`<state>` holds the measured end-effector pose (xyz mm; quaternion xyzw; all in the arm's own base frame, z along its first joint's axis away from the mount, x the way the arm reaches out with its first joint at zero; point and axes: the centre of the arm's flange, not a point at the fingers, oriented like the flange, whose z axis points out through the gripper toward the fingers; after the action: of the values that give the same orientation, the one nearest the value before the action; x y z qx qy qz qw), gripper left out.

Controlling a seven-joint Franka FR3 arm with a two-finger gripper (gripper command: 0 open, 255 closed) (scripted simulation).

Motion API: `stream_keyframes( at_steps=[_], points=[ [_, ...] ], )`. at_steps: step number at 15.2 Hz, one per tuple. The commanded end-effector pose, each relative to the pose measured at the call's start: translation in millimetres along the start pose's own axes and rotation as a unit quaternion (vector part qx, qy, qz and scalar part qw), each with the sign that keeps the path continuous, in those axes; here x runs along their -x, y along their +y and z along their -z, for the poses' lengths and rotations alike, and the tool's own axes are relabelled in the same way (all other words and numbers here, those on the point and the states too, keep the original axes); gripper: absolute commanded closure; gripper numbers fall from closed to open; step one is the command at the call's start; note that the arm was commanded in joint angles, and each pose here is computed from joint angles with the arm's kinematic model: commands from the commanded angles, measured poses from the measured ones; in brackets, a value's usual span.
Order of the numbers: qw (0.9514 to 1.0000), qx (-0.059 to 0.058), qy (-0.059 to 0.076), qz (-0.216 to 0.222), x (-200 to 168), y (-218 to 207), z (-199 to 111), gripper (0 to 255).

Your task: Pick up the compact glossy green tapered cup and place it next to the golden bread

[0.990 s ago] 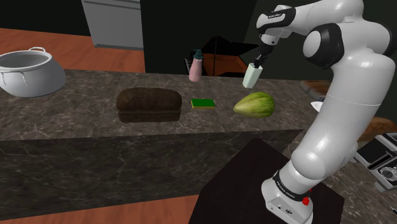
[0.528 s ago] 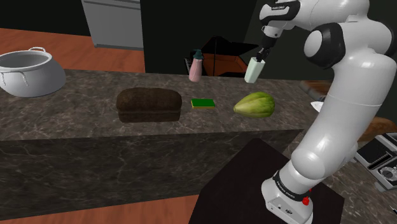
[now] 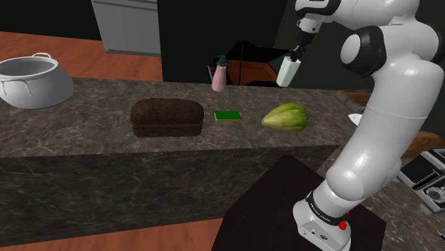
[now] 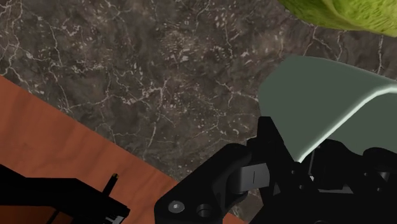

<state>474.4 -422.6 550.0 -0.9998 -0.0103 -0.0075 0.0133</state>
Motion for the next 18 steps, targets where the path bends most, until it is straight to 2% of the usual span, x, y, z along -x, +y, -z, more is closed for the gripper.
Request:
stream_keyframes(
  at_steps=[1,7,18],
  points=[
    [1.0,0.0,0.0,0.0,0,0,11,255],
    [1.0,0.0,0.0,0.0,-1,-1,41,255],
    [1.0,0.0,0.0,0.0,143,20,44,255]
  ],
)
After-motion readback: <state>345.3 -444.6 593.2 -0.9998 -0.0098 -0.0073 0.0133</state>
